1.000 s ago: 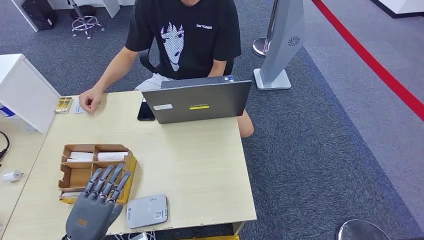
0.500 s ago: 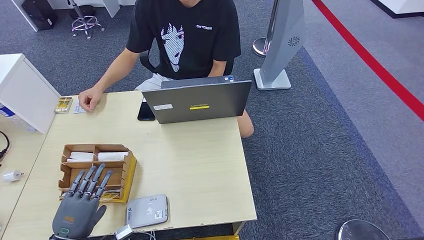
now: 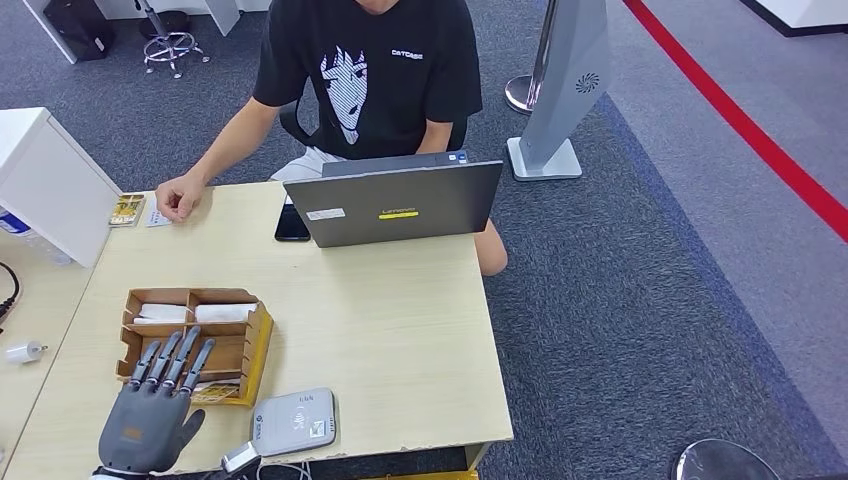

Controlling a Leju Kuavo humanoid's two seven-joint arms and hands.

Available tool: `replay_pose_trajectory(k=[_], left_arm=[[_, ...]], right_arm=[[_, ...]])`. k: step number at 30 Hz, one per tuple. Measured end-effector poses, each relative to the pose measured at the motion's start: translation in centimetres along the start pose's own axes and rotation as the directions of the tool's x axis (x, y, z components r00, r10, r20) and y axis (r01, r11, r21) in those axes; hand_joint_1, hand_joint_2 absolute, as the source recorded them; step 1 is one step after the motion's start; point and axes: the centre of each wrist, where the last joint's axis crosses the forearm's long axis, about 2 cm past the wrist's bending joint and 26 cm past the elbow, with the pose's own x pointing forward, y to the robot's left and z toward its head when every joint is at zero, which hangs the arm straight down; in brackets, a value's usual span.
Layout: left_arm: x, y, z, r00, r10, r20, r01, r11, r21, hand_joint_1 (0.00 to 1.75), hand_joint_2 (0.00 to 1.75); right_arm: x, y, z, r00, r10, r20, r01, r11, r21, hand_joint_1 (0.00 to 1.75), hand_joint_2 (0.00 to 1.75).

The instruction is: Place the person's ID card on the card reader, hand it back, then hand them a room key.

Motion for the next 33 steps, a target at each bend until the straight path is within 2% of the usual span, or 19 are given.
replay_pose_trajectory(k=[1, 4, 5, 16, 21, 28, 33], left_arm=[[0.0, 0.0, 0.0, 1.000, 0.001, 0.000, -0.001, 1.000, -0.002, 0.05, 1.75], [0.0, -0.2, -0.1, 1.000, 0.008, 0.000, -0.008, 1.000, -0.007, 1.36, 1.75], [0.0, -0.2, -0.2, 1.000, 0.011, 0.001, -0.011, 1.000, -0.009, 1.75, 1.75], [-0.2, -0.6, -0.1, 0.999, 0.031, 0.007, -0.031, 0.999, -0.028, 1.75, 1.75], [-0.1, -0.2, -0.3, 0.999, 0.029, 0.020, -0.029, 1.000, 0.008, 1.75, 1.75], [-0.2, 3.3, -2.5, 0.999, -0.002, 0.050, -0.006, 0.986, 0.169, 1.75, 1.75], [-2.1, 7.1, -4.8, 0.997, -0.056, 0.059, 0.036, 0.954, 0.296, 1.75, 1.75]], right_arm=[[0.0, 0.0, 0.0, 1.000, 0.002, 0.000, -0.002, 1.000, 0.001, 0.00, 1.75], [0.0, 0.0, 0.0, 1.000, 0.006, 0.001, -0.006, 1.000, 0.004, 0.00, 1.75], [0.0, 0.0, 0.0, 1.000, 0.007, 0.002, -0.007, 1.000, 0.005, 0.00, 1.75], [0.0, 0.0, 0.0, 1.000, 0.023, 0.003, -0.023, 1.000, 0.010, 0.00, 1.75], [0.0, 0.0, 0.0, 0.999, 0.031, 0.004, -0.031, 0.999, 0.012, 0.00, 1.75], [0.0, 0.0, 0.0, 0.999, 0.048, 0.011, -0.048, 0.999, 0.019, 0.00, 1.75], [0.2, 0.0, 0.0, 0.998, 0.063, 0.024, -0.064, 0.997, 0.030, 0.00, 1.75]])
